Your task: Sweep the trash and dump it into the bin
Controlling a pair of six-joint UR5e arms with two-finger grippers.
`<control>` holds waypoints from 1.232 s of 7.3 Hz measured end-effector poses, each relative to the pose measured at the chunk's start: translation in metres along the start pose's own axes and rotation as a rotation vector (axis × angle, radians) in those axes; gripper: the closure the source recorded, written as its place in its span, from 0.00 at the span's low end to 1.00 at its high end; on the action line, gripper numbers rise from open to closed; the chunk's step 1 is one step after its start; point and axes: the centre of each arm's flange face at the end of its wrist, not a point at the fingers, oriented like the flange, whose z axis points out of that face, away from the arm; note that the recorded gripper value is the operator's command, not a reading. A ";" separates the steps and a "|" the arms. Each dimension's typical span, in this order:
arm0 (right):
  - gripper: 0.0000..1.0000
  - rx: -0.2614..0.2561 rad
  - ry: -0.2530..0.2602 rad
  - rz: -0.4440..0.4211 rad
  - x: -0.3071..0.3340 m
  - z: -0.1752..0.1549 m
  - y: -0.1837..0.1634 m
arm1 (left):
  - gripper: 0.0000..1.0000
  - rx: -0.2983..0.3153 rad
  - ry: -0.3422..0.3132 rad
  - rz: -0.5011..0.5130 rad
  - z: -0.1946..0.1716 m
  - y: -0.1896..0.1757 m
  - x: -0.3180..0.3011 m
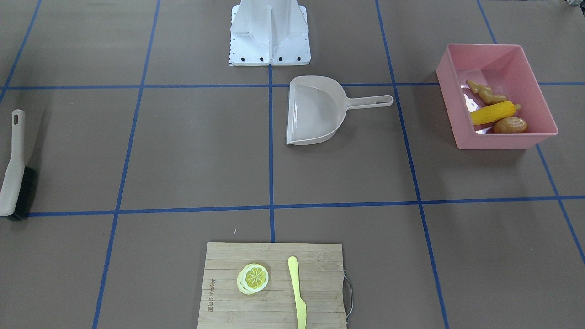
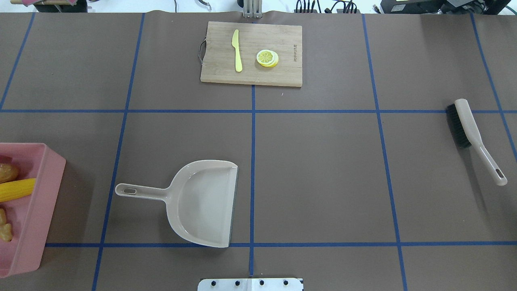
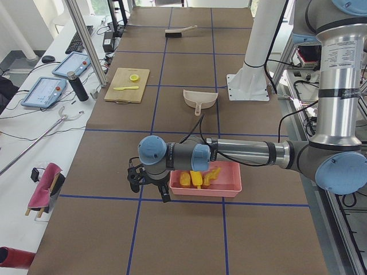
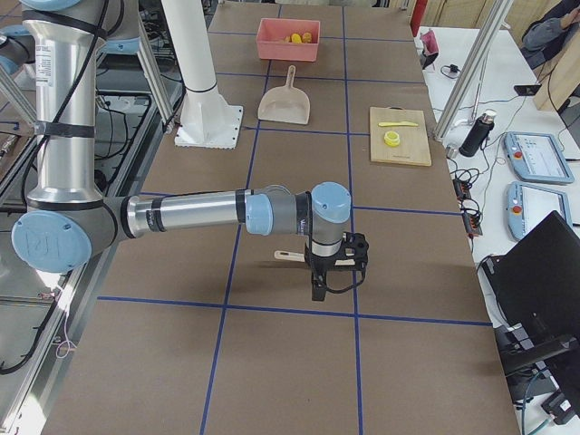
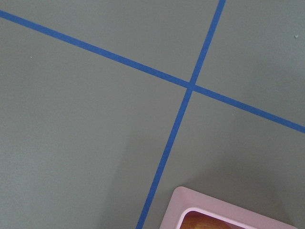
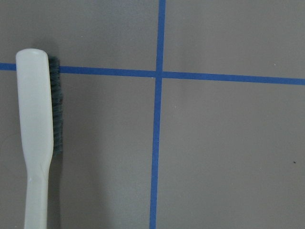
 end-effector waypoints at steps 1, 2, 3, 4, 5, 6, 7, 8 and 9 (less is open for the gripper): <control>0.00 0.000 0.000 -0.001 0.000 0.000 0.000 | 0.01 0.015 -0.036 0.003 -0.001 -0.001 -0.003; 0.00 0.000 0.001 -0.001 0.000 0.000 0.000 | 0.01 0.023 -0.054 0.004 -0.001 -0.001 -0.004; 0.00 -0.002 0.001 0.001 0.001 0.001 0.000 | 0.01 0.028 -0.061 0.005 -0.002 -0.001 -0.005; 0.00 -0.003 0.002 0.002 0.001 0.001 0.000 | 0.01 0.031 -0.063 0.005 -0.003 -0.001 -0.004; 0.00 -0.003 0.001 0.002 0.001 0.001 0.000 | 0.01 0.034 -0.063 0.008 -0.003 -0.001 -0.003; 0.00 -0.003 0.001 0.003 0.001 0.001 0.000 | 0.01 0.038 -0.062 0.011 -0.003 -0.001 -0.003; 0.00 -0.003 0.001 0.003 0.001 0.001 0.000 | 0.01 0.038 -0.062 0.010 -0.003 -0.001 -0.003; 0.00 -0.003 0.002 0.002 0.001 0.001 0.000 | 0.01 0.037 -0.063 0.007 -0.002 -0.001 -0.004; 0.00 -0.003 0.002 0.002 0.001 0.002 0.000 | 0.01 0.036 -0.064 0.005 -0.001 -0.001 -0.004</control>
